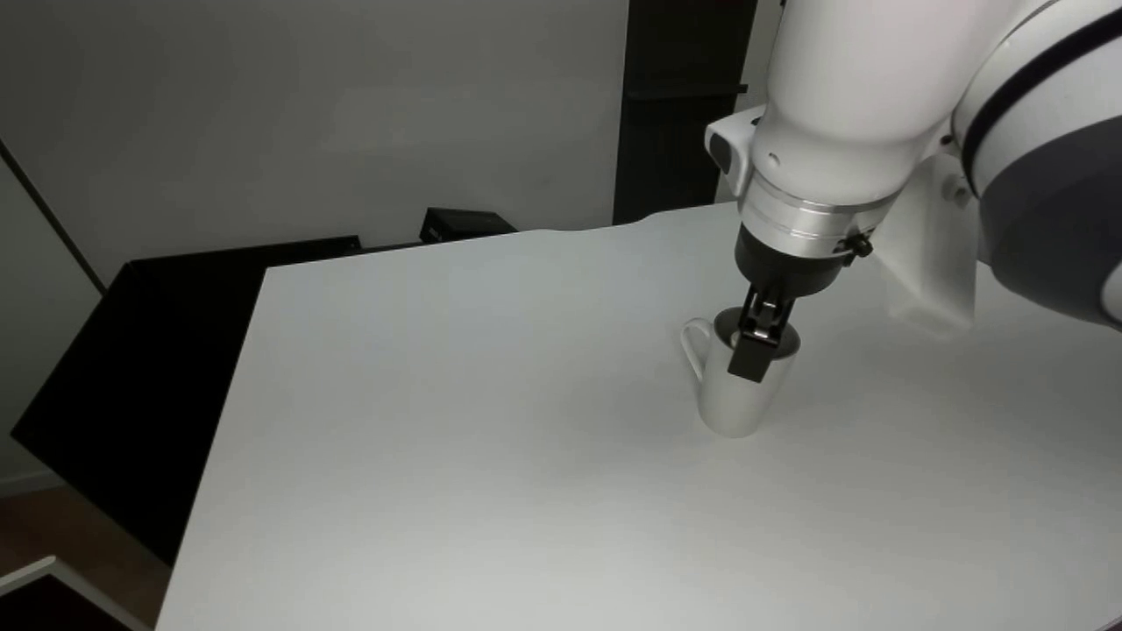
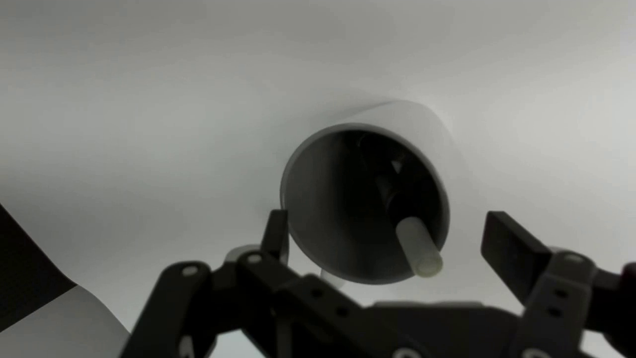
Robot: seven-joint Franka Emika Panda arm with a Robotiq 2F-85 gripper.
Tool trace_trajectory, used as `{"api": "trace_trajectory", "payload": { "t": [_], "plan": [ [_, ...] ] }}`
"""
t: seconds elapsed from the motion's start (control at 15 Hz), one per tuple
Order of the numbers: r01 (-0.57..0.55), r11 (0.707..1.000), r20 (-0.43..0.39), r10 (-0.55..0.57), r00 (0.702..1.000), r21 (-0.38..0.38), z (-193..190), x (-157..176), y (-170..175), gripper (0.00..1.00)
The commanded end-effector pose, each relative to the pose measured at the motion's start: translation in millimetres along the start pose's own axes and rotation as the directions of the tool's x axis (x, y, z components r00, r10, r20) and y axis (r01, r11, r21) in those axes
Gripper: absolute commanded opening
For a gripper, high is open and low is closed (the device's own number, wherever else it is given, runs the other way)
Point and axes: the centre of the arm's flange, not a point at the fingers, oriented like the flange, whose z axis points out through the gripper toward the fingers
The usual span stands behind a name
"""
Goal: Remove the marker from the mug cup and place it on the table
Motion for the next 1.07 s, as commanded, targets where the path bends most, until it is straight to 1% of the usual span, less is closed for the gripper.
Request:
{"api": "trace_trajectory", "payload": {
  "t": [0.0,0.93,1.0],
  "plan": [
    [-0.026,0.999,-0.014,0.026,1.000,-0.031,3.0,6.8,2.6,1.00],
    [-0.038,0.999,-0.028,0.037,0.999,-0.038,-0.9,10.4,4.1,1.00],
    [-0.038,0.999,-0.029,0.037,0.999,-0.037,-1.1,10.9,3.6,0.75]
  ]
}}
